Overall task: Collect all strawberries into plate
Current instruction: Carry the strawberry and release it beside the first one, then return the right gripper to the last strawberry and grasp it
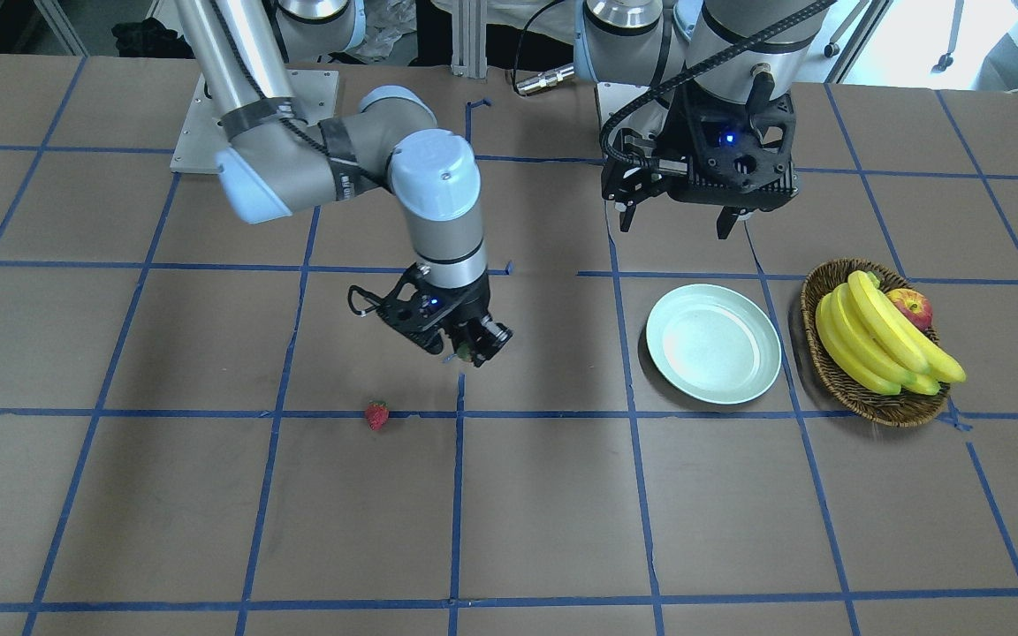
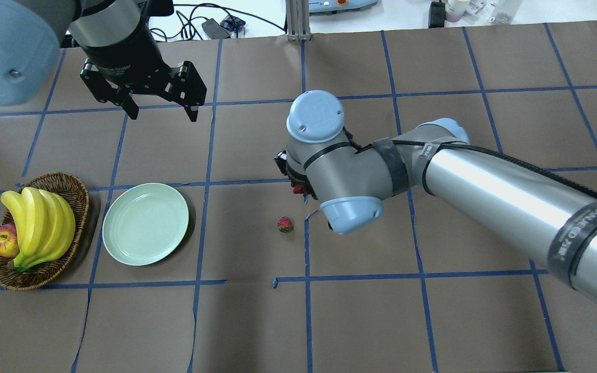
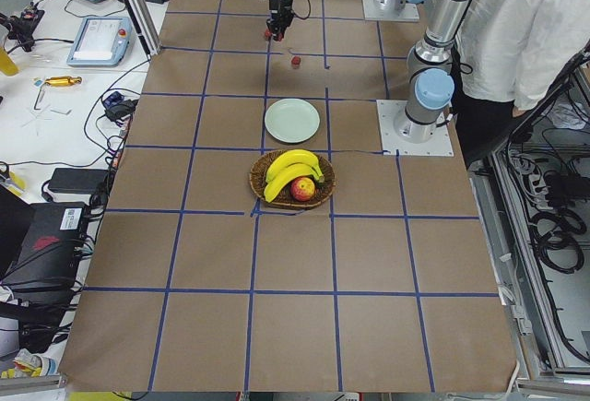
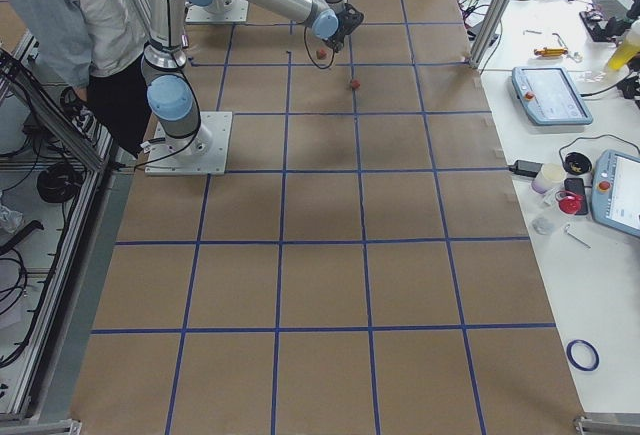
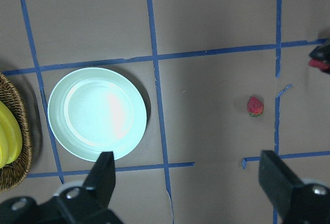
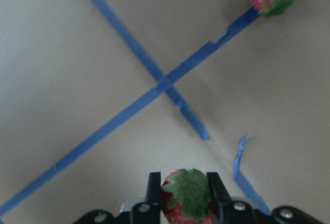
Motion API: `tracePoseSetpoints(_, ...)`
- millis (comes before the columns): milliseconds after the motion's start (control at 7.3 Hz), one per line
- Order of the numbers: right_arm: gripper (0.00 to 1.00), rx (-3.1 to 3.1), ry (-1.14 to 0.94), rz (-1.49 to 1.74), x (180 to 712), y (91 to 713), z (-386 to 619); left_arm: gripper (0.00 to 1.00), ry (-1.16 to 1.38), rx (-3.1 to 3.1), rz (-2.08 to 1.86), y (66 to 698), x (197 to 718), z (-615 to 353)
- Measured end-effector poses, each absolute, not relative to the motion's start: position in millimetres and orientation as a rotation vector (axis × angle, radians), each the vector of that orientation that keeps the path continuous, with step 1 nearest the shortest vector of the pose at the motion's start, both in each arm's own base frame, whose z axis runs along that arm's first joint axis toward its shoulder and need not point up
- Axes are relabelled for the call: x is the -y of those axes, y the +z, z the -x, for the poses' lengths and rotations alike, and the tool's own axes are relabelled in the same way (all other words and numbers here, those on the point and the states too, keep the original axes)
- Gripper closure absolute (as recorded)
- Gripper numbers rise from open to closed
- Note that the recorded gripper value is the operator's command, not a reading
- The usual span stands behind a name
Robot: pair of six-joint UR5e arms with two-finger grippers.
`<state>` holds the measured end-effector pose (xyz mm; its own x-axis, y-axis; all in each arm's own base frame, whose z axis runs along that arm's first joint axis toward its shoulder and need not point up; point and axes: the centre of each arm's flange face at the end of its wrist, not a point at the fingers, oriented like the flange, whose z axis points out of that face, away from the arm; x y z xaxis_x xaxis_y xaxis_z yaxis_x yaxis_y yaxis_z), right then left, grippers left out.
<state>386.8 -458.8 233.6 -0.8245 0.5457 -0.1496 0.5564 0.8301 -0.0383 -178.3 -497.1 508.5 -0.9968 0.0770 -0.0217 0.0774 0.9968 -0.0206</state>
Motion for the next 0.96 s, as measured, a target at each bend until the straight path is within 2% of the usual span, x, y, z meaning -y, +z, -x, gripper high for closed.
tracePoseSetpoints(137, 0.98, -2.936, -0.108, -0.657, 438, 225, -415, 0.00, -0.036, -3.119, -0.121, 509, 496, 178)
tracePoseSetpoints(274, 0.90, -2.967, -0.086, -0.517, 426, 214, -435, 0.00, -0.038, -3.121, -0.120, 510, 496, 179)
tracePoseSetpoints(411, 0.35, -2.988, -0.064, -0.422, 423, 202, -455, 0.00, -0.038, -3.122, -0.119, 510, 496, 179)
tracePoseSetpoints(548, 0.00, -3.008, -0.041, -0.373, 428, 198, -471, 0.00, -0.037, -3.122, -0.119, 510, 496, 179)
tracePoseSetpoints(959, 0.00, -3.076, -0.030, -0.253, 434, 208, -473, 0.00, -0.038, -3.120, -0.121, 510, 496, 178)
